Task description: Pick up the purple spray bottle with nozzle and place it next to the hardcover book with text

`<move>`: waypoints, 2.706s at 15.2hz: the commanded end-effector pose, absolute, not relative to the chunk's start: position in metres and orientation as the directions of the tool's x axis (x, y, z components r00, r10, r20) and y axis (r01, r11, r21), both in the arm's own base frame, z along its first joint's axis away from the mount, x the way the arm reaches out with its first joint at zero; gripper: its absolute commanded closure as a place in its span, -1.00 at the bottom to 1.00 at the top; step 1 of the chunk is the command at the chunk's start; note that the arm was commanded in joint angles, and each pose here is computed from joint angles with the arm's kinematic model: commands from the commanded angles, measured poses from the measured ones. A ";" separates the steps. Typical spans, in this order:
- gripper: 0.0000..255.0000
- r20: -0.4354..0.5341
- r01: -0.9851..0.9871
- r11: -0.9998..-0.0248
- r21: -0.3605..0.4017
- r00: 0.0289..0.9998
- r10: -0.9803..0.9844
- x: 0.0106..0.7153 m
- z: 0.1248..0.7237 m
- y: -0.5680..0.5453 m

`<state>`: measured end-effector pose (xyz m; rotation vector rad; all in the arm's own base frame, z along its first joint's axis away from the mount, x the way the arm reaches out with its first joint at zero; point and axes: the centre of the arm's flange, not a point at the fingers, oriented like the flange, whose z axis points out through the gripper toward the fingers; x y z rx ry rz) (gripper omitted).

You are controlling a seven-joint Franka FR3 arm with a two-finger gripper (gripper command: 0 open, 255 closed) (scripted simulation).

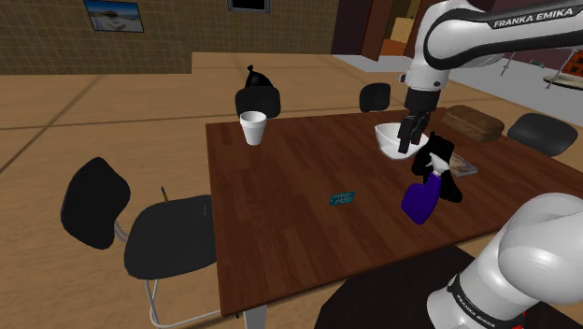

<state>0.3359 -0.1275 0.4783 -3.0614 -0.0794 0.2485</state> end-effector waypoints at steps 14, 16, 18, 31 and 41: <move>-1.00 -0.335 -0.011 -0.995 -0.104 0.942 0.024 0.347 0.329 -0.236; -1.00 -0.335 -0.011 -0.995 -0.104 0.942 0.024 0.343 0.319 -0.235; -1.00 -0.335 -0.011 -0.995 -0.104 0.942 0.024 0.340 0.309 -0.234; 1.00 -0.335 -0.011 -0.995 -0.104 0.942 0.024 0.335 0.296 -0.233; 1.00 -0.335 -0.011 -0.995 -0.104 0.942 0.024 0.335 0.312 -0.233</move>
